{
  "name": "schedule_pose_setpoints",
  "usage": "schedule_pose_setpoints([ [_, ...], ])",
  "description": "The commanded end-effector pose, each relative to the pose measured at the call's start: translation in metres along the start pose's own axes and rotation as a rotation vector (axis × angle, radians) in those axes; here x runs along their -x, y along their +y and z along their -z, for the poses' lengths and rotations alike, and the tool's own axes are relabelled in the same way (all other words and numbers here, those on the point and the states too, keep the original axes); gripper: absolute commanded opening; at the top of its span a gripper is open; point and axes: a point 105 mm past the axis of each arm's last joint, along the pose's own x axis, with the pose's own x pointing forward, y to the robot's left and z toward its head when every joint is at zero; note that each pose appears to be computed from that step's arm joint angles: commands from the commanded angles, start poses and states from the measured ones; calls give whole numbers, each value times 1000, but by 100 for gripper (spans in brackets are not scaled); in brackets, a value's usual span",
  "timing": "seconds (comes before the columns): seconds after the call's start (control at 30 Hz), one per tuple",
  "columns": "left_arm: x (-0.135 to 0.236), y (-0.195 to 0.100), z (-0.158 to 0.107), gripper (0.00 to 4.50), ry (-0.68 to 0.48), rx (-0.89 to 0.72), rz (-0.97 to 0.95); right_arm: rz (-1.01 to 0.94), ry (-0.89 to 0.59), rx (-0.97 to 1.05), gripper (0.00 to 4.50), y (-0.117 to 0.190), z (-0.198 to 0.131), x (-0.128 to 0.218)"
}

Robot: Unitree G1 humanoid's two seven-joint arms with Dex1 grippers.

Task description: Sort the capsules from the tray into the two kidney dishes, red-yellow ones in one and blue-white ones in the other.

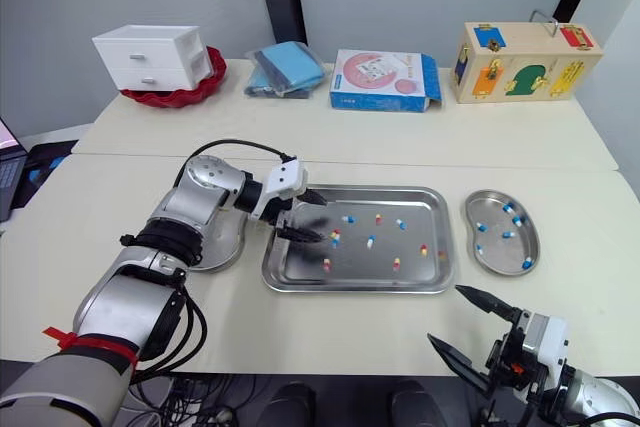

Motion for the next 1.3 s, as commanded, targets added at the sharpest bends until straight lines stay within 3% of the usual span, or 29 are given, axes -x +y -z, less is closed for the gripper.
schedule_pose_setpoints([
  [0.03, 7, 4, -7, 446, -13, -47, -23, -12, -28, 35, 450, 2, -10, -3],
  [0.27, 7, 2, -6, 446, -29, -44, -18, -10, -22, 34, 450, 3, -10, -2],
  [0.37, 12, -3, -12, 446, -93, -25, -3, -10, -14, 32, 450, 2, -11, -1],
  [0.43, 17, -10, -16, 446, -137, -45, 12, -14, -11, 33, 450, 3, -11, -1],
  [0.73, 19, -65, 4, 446, -67, -26, 133, -22, -9, 23, 450, 5, -11, -2],
  [1.13, -1, -59, 0, 446, -73, -9, 97, -17, -17, 23, 450, 5, -11, -6],
  [1.23, -7, -55, 0, 360, -69, -12, 91, -12, -19, 22, 450, 6, -11, -6],
  [1.3, -10, -52, -1, 360, -72, -14, 76, -7, -20, 23, 450, 6, -11, -7],
])
